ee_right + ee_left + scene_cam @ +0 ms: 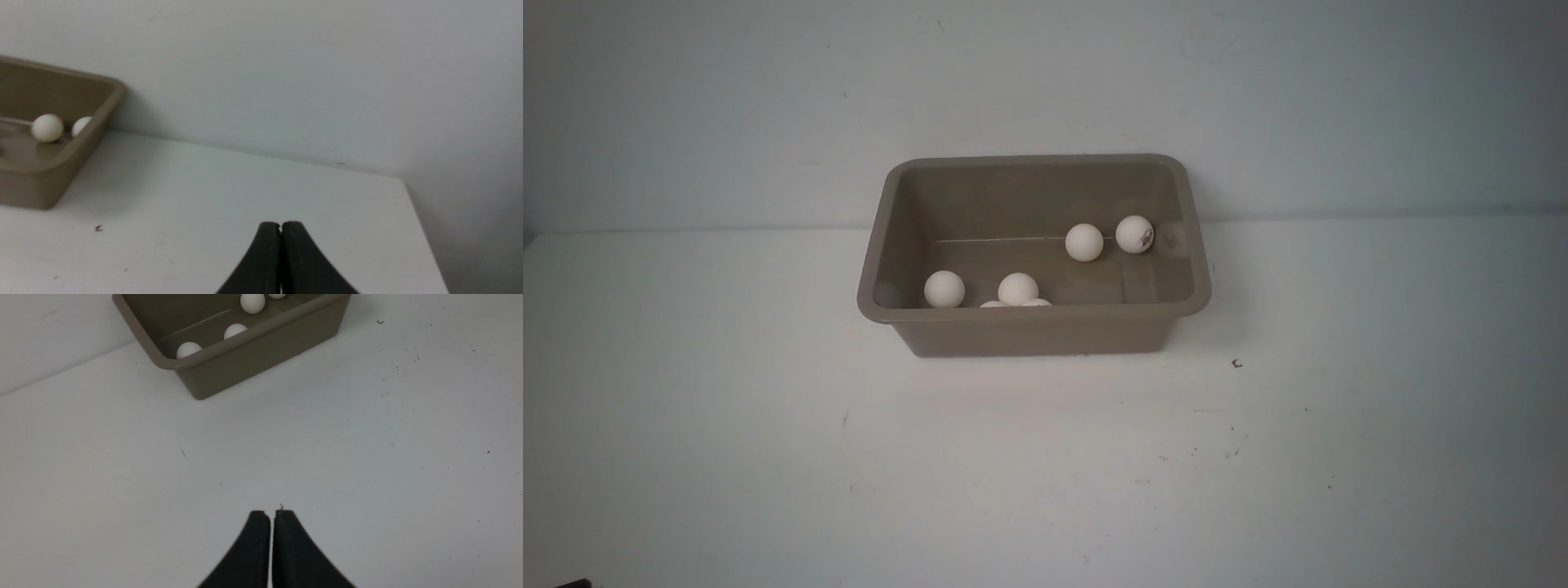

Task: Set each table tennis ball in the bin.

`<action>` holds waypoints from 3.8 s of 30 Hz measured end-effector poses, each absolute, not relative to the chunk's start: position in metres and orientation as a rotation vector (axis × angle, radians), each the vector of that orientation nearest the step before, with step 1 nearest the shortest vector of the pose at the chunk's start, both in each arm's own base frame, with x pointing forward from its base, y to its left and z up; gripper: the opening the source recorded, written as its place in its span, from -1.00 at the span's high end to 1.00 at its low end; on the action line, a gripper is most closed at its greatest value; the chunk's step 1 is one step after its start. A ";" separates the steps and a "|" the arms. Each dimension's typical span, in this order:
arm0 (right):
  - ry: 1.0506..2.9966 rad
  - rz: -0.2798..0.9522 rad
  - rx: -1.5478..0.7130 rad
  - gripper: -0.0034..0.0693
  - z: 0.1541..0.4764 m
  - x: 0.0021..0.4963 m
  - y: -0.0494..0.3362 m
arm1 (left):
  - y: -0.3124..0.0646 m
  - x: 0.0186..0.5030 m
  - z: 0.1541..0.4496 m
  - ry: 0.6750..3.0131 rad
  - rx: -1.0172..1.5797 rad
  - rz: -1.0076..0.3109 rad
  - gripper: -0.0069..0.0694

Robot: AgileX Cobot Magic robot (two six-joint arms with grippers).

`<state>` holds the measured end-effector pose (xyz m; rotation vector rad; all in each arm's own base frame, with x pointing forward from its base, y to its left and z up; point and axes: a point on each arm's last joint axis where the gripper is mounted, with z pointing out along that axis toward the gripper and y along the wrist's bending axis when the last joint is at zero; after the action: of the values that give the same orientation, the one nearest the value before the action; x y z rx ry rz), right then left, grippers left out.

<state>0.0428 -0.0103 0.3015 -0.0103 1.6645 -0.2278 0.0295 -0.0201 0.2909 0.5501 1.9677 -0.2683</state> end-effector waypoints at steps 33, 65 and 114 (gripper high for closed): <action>1.739 -0.143 0.051 0.95 0.183 0.055 -0.008 | -0.020 0.029 0.291 1.969 0.550 -0.268 0.83; 1.738 -0.142 0.052 0.95 0.183 0.055 -0.008 | -0.009 0.046 0.320 1.619 0.222 -0.027 0.83; 1.739 -0.142 0.052 0.95 0.183 0.055 -0.008 | 0.000 0.052 0.170 1.879 0.122 0.131 0.83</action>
<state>0.0549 -0.0082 0.1828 0.0521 1.7388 -0.1422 0.0524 0.0003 0.1704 0.1221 1.8789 0.1307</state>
